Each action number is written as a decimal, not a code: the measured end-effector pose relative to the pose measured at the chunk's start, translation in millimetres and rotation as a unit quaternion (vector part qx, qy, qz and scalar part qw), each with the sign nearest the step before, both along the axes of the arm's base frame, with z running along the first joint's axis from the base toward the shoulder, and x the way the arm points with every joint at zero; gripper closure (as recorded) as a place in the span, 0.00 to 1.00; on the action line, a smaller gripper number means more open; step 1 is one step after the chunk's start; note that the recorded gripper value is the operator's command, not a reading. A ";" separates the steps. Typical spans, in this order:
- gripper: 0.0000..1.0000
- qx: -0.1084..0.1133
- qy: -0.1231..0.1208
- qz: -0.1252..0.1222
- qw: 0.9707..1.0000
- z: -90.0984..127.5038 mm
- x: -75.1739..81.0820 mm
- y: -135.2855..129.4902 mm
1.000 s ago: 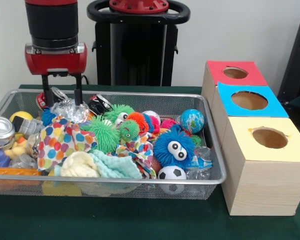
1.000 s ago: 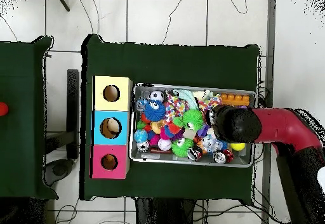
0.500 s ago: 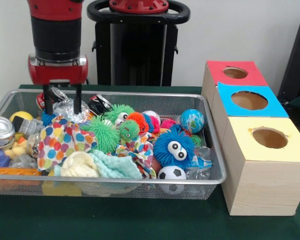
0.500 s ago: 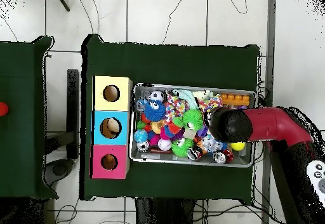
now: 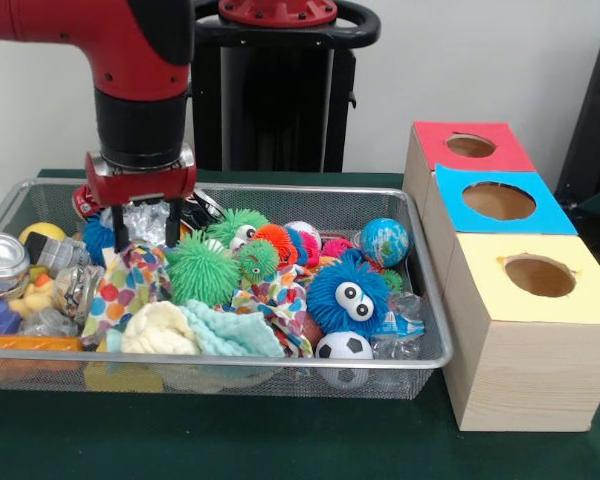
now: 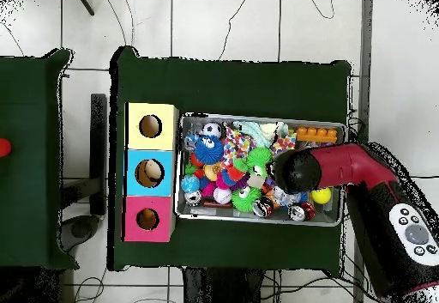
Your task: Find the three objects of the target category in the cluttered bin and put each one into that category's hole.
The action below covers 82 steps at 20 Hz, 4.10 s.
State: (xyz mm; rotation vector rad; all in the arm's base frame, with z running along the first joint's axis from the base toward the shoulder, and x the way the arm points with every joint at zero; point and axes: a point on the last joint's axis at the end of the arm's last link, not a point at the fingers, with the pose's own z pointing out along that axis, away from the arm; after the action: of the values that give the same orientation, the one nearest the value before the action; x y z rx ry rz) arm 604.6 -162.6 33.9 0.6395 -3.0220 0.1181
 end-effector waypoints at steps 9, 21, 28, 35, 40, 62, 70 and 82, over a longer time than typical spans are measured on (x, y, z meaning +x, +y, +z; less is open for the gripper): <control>0.00 -0.022 0.022 0.058 0.998 -5.0 -4.4 -10.8; 0.00 -0.049 0.046 0.114 0.991 25.7 -2.5 -46.1; 0.00 -0.051 0.046 0.116 0.991 30.5 -9.7 -85.2; 0.00 -0.042 0.047 0.096 0.993 23.7 -19.9 -110.6; 0.00 -0.032 0.050 0.087 0.994 14.7 -25.9 -117.0; 0.00 0.003 0.007 0.093 0.996 -10.7 -14.3 -98.9; 0.00 -0.020 0.007 0.117 0.993 -11.6 -11.6 -98.3; 0.00 -0.025 -0.005 0.123 0.992 -22.8 5.4 -111.4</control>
State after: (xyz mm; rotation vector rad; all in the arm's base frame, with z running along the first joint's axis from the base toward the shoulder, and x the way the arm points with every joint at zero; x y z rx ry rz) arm 610.0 -274.0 11.1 1.0068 -2.9260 0.2069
